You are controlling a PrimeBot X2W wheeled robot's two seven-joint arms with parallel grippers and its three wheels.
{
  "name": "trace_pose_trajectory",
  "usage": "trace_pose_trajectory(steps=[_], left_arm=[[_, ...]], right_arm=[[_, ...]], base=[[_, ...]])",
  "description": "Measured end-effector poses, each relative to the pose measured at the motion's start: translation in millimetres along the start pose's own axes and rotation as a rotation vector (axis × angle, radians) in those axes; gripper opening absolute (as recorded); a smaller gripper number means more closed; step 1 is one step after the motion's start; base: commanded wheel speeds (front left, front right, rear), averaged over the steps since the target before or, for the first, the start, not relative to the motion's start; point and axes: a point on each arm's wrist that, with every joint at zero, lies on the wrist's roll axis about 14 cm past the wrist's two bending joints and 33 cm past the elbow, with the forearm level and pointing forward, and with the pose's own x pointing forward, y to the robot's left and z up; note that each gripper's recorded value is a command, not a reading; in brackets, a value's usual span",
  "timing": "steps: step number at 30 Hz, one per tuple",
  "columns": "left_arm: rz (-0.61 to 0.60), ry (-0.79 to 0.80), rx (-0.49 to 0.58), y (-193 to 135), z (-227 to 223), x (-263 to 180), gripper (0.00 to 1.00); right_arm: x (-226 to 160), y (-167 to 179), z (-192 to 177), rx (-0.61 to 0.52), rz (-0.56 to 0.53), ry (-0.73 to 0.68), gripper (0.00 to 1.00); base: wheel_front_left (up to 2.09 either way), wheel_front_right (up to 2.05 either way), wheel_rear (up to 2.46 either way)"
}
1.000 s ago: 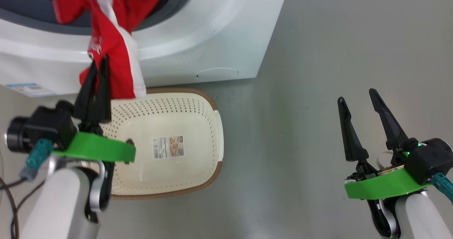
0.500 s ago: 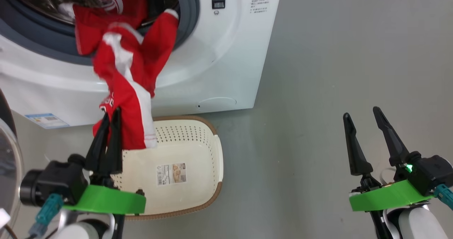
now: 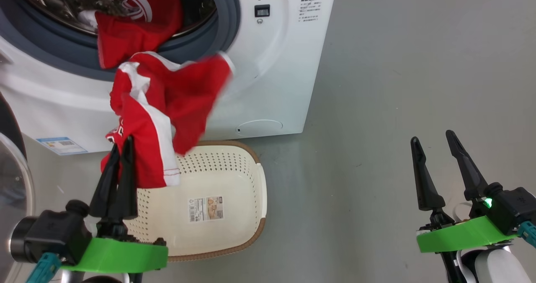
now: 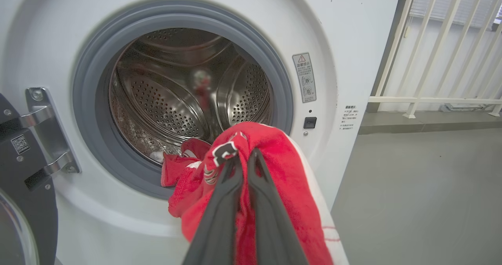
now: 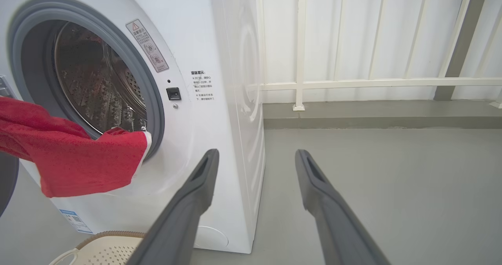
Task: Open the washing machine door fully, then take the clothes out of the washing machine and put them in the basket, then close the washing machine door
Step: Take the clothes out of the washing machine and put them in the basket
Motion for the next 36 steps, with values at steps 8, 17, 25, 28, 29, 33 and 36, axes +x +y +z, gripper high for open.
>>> trace_pose_trajectory(steps=[8,17,25,28,29,33,36], left_arm=[[-0.005,0.057,-0.003,-1.2,-19.6,0.4,0.0],[-0.019,0.221,-0.021,-4.4,-92.8,14.7,0.0],[-0.022,0.363,-0.04,-4.9,-163.5,25.8,0.0],[-0.025,0.426,-0.039,-5.3,-190.9,26.3,0.0],[-0.024,0.453,-0.039,-5.4,-200.8,25.6,0.0],[-0.025,0.551,-0.05,-6.5,-236.8,20.4,0.0],[-0.026,0.61,-0.061,-7.3,-258.3,18.2,0.0]], right_arm=[[3.2,-0.5,-11.0,0.002,0.0,0.027,1.0],[12.2,-4.9,-28.2,-0.001,-0.008,0.065,1.0],[21.3,-15.0,-46.1,-0.013,-0.03,0.102,1.0],[25.9,-18.8,-52.4,-0.017,-0.038,0.113,1.0],[26.6,-19.9,-55.1,-0.018,-0.04,0.119,1.0],[30.6,-23.9,-63.5,-0.022,-0.047,0.135,1.0],[30.1,-26.6,-71.8,-0.024,-0.053,0.156,1.0]], base=[[0.0,0.0,0.0],[0.0,0.0,0.0],[0.0,0.0,0.0],[0.0,0.0,0.0],[0.0,0.0,0.0],[0.0,0.0,0.0],[0.0,0.0,0.0]])
